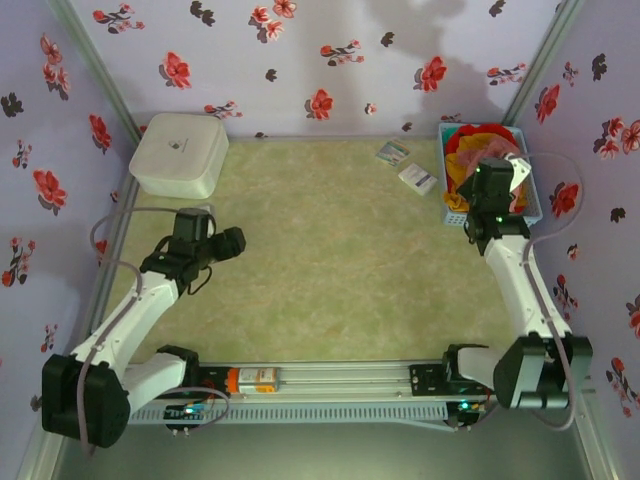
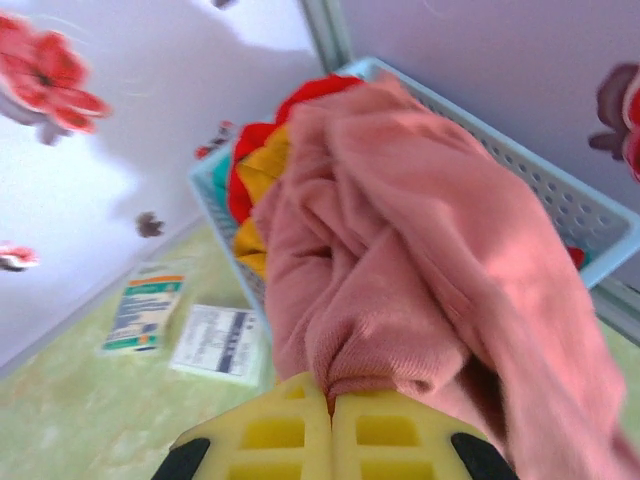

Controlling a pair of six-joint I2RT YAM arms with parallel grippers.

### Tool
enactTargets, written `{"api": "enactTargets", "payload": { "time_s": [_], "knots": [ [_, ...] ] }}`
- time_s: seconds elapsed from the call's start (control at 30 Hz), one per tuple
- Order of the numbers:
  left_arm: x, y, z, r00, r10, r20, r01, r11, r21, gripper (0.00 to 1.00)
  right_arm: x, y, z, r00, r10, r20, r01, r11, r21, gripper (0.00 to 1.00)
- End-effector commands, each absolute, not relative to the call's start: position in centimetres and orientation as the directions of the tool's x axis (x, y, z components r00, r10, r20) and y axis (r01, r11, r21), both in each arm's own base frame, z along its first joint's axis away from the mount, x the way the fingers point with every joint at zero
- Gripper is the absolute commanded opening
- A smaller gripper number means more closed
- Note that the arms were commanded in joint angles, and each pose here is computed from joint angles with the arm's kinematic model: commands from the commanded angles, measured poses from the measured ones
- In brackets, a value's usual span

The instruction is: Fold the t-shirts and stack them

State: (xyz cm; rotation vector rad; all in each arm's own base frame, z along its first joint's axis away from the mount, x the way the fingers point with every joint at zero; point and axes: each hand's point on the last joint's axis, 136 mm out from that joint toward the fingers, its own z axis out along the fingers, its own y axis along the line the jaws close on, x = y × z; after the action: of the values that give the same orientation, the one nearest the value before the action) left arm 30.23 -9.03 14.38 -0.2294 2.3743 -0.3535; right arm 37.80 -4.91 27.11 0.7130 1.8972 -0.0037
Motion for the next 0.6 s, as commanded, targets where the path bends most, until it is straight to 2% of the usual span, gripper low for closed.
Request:
{"api": "enactTargets", "payload": {
  "time_s": [0.0,0.13,0.27,0.4,0.57],
  "knots": [
    [31.5,-10.3,16.2,-0.713,-0.246,-0.656,-0.002,0.937,-0.348,0.76,37.0,-2.7,30.3,-0.263,0.383,-0.886,0.355,0.892,0.281,0.00],
    [32.5,-10.6,16.7,-0.715,-0.240,-0.657,0.006,0.937,-0.349,0.76,36.4,3.9,32.9,-0.323,0.283,-0.903,0.087,0.959,0.269,0.00],
    [33.2,-10.6,17.1,-0.716,-0.256,-0.650,0.010,0.927,-0.375,0.76,35.1,11.0,34.3,-0.376,0.138,-0.916,-0.150,0.967,0.207,0.00],
    [33.6,-10.0,17.7,-0.716,-0.267,-0.645,0.001,0.923,-0.384,0.77,33.0,18.5,34.2,-0.406,-0.006,-0.914,-0.373,0.914,0.160,0.00],
    [33.9,-7.9,19.1,-0.703,-0.311,-0.640,-0.048,0.918,-0.394,0.77,29.1,28.2,32.8,-0.367,-0.209,-0.906,-0.600,0.798,0.060,0.00]
  ]
}}
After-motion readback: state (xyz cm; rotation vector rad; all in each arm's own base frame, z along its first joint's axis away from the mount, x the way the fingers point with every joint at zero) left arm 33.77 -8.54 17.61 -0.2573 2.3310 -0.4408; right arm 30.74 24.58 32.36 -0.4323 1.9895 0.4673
